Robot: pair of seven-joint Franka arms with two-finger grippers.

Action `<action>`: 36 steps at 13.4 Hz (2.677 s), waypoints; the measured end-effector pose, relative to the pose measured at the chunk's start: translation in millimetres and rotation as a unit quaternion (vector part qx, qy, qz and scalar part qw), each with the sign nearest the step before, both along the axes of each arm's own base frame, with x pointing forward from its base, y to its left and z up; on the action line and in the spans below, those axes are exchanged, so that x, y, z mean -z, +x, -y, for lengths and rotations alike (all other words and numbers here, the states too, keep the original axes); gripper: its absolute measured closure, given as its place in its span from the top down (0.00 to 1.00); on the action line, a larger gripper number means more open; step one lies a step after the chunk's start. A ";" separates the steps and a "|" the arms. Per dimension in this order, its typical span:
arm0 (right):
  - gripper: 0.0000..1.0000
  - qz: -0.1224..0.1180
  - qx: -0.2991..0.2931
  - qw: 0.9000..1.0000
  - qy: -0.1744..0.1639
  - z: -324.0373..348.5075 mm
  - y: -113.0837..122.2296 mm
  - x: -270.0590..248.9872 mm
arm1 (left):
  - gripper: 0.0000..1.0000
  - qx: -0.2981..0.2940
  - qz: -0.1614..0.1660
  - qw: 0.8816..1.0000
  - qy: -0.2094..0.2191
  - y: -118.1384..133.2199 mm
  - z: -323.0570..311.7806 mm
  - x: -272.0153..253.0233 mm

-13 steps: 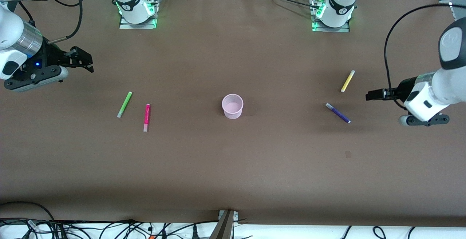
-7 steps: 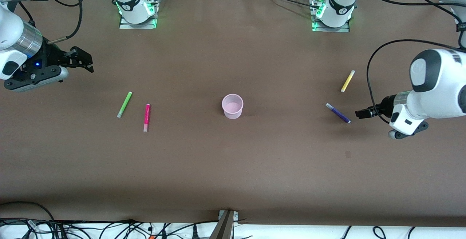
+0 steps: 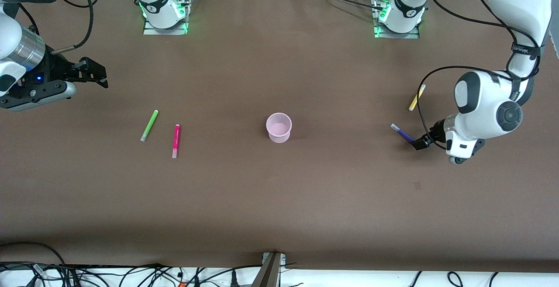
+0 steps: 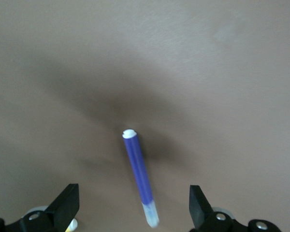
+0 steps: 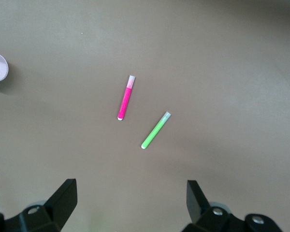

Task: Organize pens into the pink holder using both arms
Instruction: 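Lower the left gripper and grasp the blue marker, then carry the blue marker with the left gripper over the pink holder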

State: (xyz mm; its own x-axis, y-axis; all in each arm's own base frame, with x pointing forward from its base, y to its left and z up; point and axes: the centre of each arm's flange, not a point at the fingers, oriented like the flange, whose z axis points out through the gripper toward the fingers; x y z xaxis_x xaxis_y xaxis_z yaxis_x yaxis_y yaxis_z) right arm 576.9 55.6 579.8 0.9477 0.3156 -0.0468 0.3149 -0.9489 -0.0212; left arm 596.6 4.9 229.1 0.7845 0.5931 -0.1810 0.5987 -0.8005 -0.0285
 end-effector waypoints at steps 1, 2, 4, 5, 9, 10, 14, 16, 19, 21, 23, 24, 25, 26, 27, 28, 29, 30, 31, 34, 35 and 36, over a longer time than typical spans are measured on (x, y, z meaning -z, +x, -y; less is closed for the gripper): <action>1.00 0.000 0.000 1.000 0.000 0.0 0.0 0.1 | 1.00 -0.001 -0.002 1.000 0.018 -0.4 4.8 11.0; 1.00 0.000 0.000 1.000 0.000 0.0 0.0 0.2 | 1.00 -0.003 -0.003 1.000 0.031 -0.8 11.6 22.3; 1.00 0.000 0.000 1.000 0.000 0.0 0.1 0.1 | 1.00 -0.005 -0.003 0.999 0.040 -1.7 23.8 40.8; 1.00 0.000 0.000 1.000 0.000 0.0 0.1 0.2 | 1.00 -0.006 -0.003 0.999 0.041 -2.0 26.5 45.2; 1.00 0.000 0.000 1.000 0.000 0.1 0.2 0.5 | 0.96 -0.009 -0.003 0.999 0.040 -1.8 25.0 48.8; 1.00 0.000 0.000 1.000 0.000 0.1 0.2 0.5 | 0.85 -0.010 -0.003 0.999 0.041 -1.8 23.4 48.8; 1.00 0.000 0.000 1.000 0.000 0.2 0.3 0.9 | 0.67 -0.006 -0.003 0.999 0.040 -2.1 17.9 50.0; 1.00 -0.001 0.001 1.000 0.000 0.6 0.4 1.0 | 0.67 -0.007 -0.004 0.999 0.040 -2.3 15.3 50.9; 1.00 -0.001 0.001 1.000 0.000 0.7 0.4 1.1 | 0.61 -0.006 -0.008 0.999 0.039 -3.7 15.1 55.9; 1.00 -0.001 0.001 1.000 0.000 1.0 0.4 1.1 | 0.52 -0.006 -0.010 0.999 0.038 -4.2 15.4 58.6; 1.00 -0.001 0.001 1.000 0.000 1.2 0.4 1.1 | 0.28 -0.005 -0.006 0.999 0.037 -2.9 17.2 57.3; 1.00 -0.001 0.001 1.000 0.000 1.3 0.4 1.1 | 0.19 -0.004 -0.006 0.999 0.037 -2.8 17.2 57.2; 1.00 -0.001 0.001 1.000 0.000 1.3 0.4 1.1 | 0.18 -0.004 -0.006 0.999 0.037 -2.8 17.3 57.2; 1.00 -0.001 0.001 1.000 0.000 1.3 0.4 1.2 | 0.18 -0.004 -0.005 0.999 0.037 -2.3 18.0 56.6; 1.00 -0.001 0.001 1.000 0.000 1.3 0.4 1.2 | 0.18 -0.003 -0.002 0.999 0.036 -0.7 19.8 54.6; 1.00 -0.001 0.001 1.000 0.000 1.4 0.4 1.2 | 0.18 -0.002 0.004 0.999 0.036 2.6 21.8 49.1; 1.00 -0.001 0.001 1.000 0.000 1.4 0.4 1.4 | 0.18 -0.004 0.016 0.999 0.036 7.9 24.0 37.3; 1.00 -0.002 0.001 1.000 0.000 1.4 0.4 2.0 | 0.18 -0.011 0.031 0.999 0.036 15.0 28.3 17.8; 1.00 -0.002 0.002 1.000 0.000 1.6 0.4 2.7 | 0.18 -0.027 0.045 0.998 0.035 22.6 38.0 -8.6; 1.00 -0.003 0.006 1.000 -0.001 6.9 0.8 3.2 | 0.18 -0.094 0.051 0.994 0.035 35.1 98.9 -99.1; 1.00 -0.003 0.007 1.000 -0.001 8.0 0.9 3.4 | 0.18 -0.109 0.044 0.992 0.036 33.7 121.5 -122.0; 1.00 -0.003 0.009 1.000 -0.001 9.7 1.0 3.6 | 0.18 -0.126 0.037 0.991 0.037 31.1 143.2 -140.5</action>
